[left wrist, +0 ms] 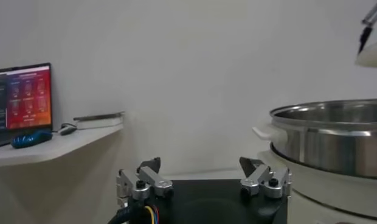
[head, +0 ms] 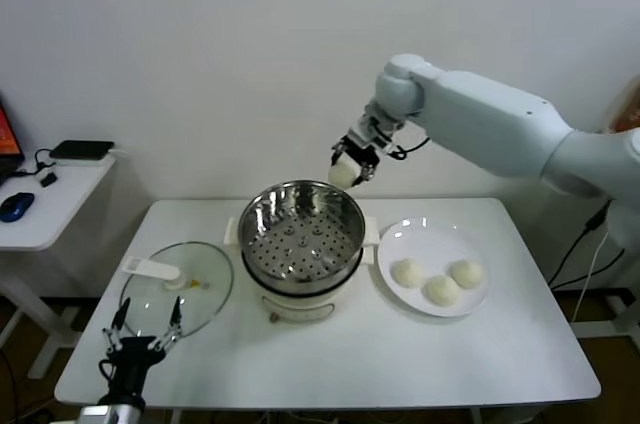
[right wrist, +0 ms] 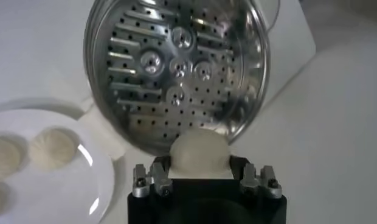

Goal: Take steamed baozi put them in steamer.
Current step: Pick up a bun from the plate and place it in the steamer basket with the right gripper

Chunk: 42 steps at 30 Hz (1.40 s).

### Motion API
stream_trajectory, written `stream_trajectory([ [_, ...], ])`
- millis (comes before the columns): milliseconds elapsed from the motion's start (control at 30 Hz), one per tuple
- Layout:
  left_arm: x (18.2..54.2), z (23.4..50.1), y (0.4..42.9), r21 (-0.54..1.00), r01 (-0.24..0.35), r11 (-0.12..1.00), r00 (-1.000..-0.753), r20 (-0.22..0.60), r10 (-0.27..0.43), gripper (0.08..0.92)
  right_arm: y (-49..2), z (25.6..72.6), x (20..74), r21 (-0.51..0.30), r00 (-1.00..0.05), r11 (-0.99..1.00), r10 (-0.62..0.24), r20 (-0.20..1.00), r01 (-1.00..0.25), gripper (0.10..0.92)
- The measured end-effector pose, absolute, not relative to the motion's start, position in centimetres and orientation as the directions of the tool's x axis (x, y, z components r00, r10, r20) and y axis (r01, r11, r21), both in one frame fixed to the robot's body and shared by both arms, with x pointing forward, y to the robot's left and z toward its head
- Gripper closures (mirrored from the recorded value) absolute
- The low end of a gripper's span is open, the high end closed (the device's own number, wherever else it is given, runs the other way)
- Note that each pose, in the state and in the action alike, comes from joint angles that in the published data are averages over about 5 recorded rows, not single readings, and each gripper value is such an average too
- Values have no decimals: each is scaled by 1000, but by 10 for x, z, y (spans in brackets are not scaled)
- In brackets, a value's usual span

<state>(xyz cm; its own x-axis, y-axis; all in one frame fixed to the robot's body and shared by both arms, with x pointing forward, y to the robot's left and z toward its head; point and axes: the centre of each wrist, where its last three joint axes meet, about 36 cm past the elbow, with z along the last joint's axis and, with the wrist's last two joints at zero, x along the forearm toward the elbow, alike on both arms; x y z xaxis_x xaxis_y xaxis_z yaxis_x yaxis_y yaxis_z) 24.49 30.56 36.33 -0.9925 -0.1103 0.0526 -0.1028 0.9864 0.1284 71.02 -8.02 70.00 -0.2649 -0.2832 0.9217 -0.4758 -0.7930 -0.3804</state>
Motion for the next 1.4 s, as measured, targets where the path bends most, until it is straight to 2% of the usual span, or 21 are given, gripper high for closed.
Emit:
stream_trajectory([
  [267, 244, 364, 307, 133, -102, 986, -993, 50, -110, 177, -34, 671, 712, -331, -257, -876, -250, 934, -350, 369],
  [567, 241, 364, 311, 141, -102, 985, -993, 51, -110, 177, -6, 642, 723, -278, -276, -926, -206, 939, -254, 361],
  [1267, 242, 365, 308, 134, -97, 986, -993, 50, -105, 177, 9, 594, 730, -211, -264, -949, -147, 953, -234, 322],
  [1400, 242, 364, 308, 134, -96, 986, -993, 53, -104, 177, 9, 589, 730, -212, -260, -948, -148, 954, -237, 259],
])
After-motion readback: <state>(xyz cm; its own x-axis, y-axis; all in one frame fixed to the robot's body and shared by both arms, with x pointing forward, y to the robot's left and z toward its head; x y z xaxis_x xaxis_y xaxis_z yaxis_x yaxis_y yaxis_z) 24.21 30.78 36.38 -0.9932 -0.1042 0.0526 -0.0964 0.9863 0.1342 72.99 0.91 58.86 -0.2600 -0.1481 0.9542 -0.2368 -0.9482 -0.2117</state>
